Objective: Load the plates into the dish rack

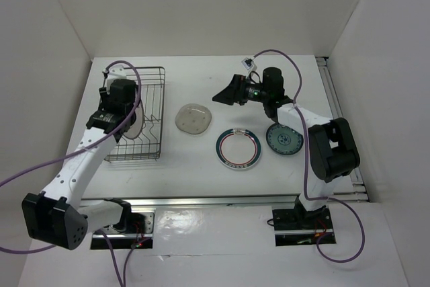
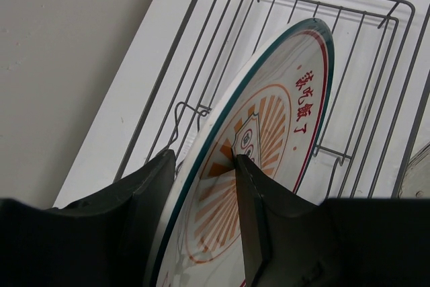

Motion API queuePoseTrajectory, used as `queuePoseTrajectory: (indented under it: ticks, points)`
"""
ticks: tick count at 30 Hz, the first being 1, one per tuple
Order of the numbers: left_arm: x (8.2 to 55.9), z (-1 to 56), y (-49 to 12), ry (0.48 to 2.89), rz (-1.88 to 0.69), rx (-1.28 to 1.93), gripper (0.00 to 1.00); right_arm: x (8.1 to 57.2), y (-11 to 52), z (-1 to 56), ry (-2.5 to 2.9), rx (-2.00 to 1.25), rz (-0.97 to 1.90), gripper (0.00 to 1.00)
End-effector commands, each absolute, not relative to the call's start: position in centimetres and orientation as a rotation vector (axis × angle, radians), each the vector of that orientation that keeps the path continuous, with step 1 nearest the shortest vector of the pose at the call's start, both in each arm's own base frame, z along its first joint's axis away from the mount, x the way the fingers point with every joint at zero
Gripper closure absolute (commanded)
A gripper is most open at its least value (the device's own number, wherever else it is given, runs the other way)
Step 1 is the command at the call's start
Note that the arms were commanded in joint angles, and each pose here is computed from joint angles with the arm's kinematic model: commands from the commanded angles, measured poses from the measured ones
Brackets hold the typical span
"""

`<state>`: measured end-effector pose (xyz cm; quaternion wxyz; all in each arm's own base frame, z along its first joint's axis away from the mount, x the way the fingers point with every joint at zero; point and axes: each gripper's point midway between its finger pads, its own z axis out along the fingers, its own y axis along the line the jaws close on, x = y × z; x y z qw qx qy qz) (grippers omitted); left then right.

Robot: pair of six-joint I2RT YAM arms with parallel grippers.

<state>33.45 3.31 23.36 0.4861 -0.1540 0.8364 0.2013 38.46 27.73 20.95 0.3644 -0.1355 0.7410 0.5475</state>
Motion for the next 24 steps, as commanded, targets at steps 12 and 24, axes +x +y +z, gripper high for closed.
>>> queuePoseTrajectory:
  ticks: [12, 24]
  points:
    - [34.5, 24.5, 2.2, 1.982, 0.393, -0.389, 1.0, 38.3, 27.6, 22.0, 1.846, -0.391, 1.406, 0.0]
    - [36.2, 20.9, 1.0, 2.101, 0.387, -0.343, 1.0, 38.4, 27.3, 22.7, 1.828, -0.392, 1.41, 0.0]
